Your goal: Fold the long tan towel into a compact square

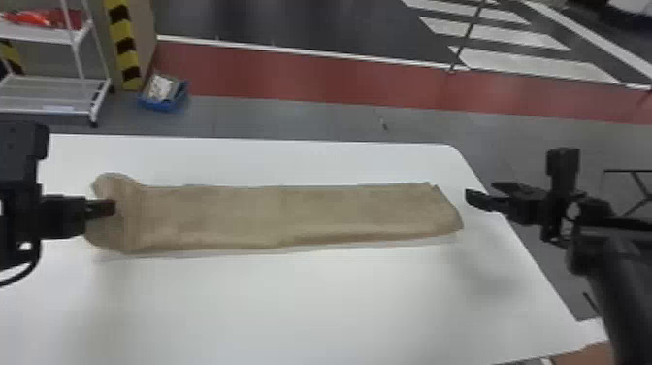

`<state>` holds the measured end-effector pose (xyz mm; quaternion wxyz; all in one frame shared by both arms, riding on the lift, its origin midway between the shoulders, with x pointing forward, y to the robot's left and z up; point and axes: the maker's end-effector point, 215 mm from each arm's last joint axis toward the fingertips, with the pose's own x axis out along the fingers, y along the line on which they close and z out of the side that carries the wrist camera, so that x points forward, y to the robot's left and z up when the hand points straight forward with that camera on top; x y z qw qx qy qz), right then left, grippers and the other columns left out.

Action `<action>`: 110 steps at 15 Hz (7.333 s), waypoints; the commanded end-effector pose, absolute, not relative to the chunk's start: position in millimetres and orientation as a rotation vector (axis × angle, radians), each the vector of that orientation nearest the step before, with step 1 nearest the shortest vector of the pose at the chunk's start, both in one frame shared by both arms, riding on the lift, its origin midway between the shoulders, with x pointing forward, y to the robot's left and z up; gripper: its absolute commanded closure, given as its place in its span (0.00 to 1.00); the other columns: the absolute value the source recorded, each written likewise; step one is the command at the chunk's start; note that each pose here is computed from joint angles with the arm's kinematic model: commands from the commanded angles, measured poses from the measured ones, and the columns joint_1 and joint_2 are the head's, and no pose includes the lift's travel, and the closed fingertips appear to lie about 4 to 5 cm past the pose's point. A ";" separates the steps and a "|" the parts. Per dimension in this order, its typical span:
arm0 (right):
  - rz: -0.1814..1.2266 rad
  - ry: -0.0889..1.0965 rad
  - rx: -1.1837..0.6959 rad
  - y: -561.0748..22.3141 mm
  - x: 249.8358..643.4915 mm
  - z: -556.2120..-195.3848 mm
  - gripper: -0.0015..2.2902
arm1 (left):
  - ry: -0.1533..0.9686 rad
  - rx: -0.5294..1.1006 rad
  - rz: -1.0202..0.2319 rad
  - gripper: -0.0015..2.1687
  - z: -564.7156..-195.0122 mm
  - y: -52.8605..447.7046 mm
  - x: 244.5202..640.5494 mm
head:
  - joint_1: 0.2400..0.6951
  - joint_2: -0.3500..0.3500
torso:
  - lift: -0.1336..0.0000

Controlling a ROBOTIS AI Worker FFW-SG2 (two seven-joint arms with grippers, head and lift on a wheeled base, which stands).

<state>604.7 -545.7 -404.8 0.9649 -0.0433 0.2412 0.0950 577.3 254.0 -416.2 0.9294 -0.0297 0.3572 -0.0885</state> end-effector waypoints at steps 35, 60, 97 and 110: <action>0.824 0.244 0.138 -0.9 571.7 -443.6 0.93 | 0.495 -0.900 -0.861 0.79 -186.7 57.2 554.9 | 0.98 0.56 | 0.07; 0.104 -0.025 0.239 -521.4 493.9 -367.5 0.03 | 0.560 -0.619 -0.540 0.79 -345.6 -75.7 574.1 | 0.93 0.00 | 0.07; 0.244 0.497 0.107 -205.0 634.5 -437.4 0.13 | 0.446 -0.484 -0.462 0.04 -374.2 134.1 580.6 | 1.00 0.41 | 0.07; 0.208 0.562 0.102 -222.9 613.7 -467.8 0.26 | 0.458 -0.520 -0.462 0.04 -384.1 132.5 575.5 | 1.00 0.38 | 0.07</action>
